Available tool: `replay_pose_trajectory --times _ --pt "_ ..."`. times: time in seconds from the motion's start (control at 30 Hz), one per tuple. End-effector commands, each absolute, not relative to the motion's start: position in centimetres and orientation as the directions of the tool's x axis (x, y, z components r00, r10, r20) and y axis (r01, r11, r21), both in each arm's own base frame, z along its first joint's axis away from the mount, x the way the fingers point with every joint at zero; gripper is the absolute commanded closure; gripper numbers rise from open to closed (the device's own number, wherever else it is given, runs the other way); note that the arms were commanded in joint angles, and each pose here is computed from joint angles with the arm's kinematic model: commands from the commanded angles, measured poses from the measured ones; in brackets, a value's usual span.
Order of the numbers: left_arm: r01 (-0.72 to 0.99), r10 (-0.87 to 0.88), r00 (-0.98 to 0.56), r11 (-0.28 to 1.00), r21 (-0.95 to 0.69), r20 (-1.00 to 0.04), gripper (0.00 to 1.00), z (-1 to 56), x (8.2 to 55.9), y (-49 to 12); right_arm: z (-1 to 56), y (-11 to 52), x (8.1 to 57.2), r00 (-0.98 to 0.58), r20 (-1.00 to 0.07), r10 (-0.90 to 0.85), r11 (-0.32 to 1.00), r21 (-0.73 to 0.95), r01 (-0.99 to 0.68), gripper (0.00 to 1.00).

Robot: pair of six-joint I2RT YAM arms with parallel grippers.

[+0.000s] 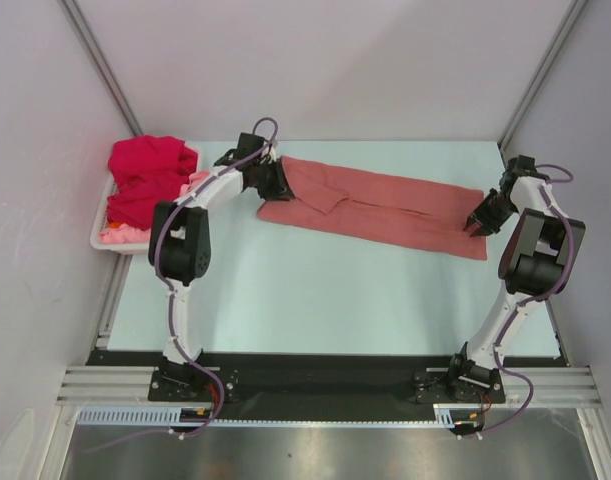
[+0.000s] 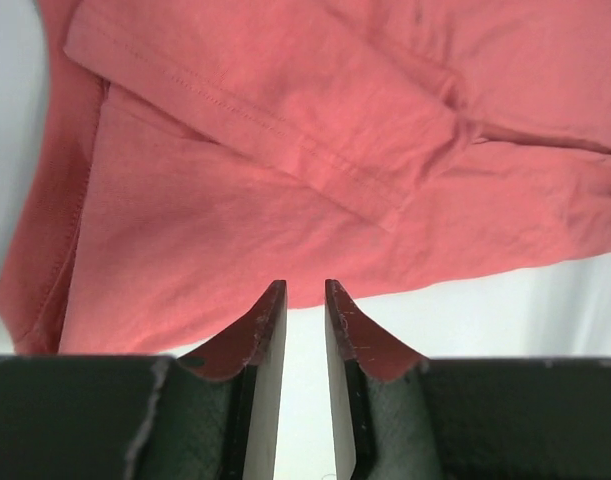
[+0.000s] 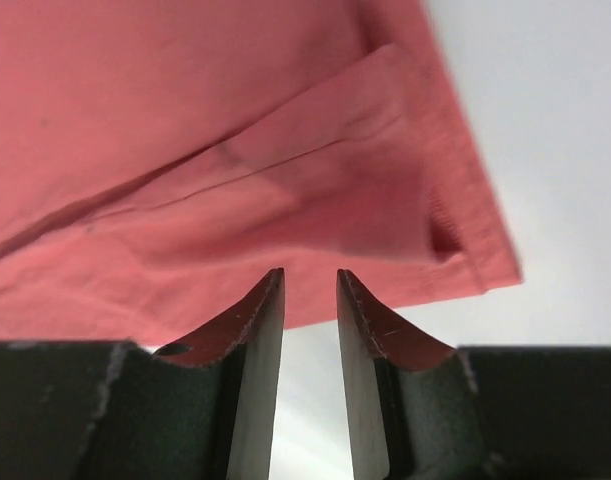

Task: Fold and stack the t-shirts
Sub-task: Fold the tshirt

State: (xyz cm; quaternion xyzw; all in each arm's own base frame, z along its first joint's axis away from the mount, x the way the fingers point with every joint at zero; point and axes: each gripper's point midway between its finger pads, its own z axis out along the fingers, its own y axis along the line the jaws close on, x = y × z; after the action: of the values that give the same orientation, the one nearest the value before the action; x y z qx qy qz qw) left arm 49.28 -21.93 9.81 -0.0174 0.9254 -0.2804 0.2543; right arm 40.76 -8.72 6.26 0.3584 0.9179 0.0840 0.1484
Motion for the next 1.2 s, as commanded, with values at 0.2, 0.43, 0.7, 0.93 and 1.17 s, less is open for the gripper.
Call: replay_pose_trajectory --times 0.2,0.43,0.7,0.93,1.17 --pt "0.029 -0.176 -0.915 0.869 -0.494 -0.364 0.74 4.5 48.7 -20.5 2.2 -12.4 37.3 -0.684 -0.175 0.709 0.706 0.163 0.689 0.63" --pt "0.060 -0.137 -0.912 0.888 -0.456 -0.386 0.73 5.6 47.7 -19.8 5.4 -12.8 37.8 -0.671 -0.246 0.700 0.713 0.188 0.675 0.51" --pt "0.111 -0.123 -0.898 0.866 -0.488 -0.422 0.72 8.7 46.9 -21.2 8.1 -13.7 40.3 -0.645 -0.326 0.691 0.721 0.256 0.644 0.43" --pt "0.123 -0.125 -0.896 0.853 -0.508 -0.426 0.73 9.3 47.2 -21.7 7.1 -14.3 44.0 -0.640 -0.334 0.692 0.722 0.307 0.620 0.77" --pt "0.117 -0.128 -0.904 0.844 -0.523 -0.408 0.73 9.2 46.8 -21.9 5.7 -14.6 44.9 -0.661 -0.321 0.678 0.735 0.301 0.608 0.68"
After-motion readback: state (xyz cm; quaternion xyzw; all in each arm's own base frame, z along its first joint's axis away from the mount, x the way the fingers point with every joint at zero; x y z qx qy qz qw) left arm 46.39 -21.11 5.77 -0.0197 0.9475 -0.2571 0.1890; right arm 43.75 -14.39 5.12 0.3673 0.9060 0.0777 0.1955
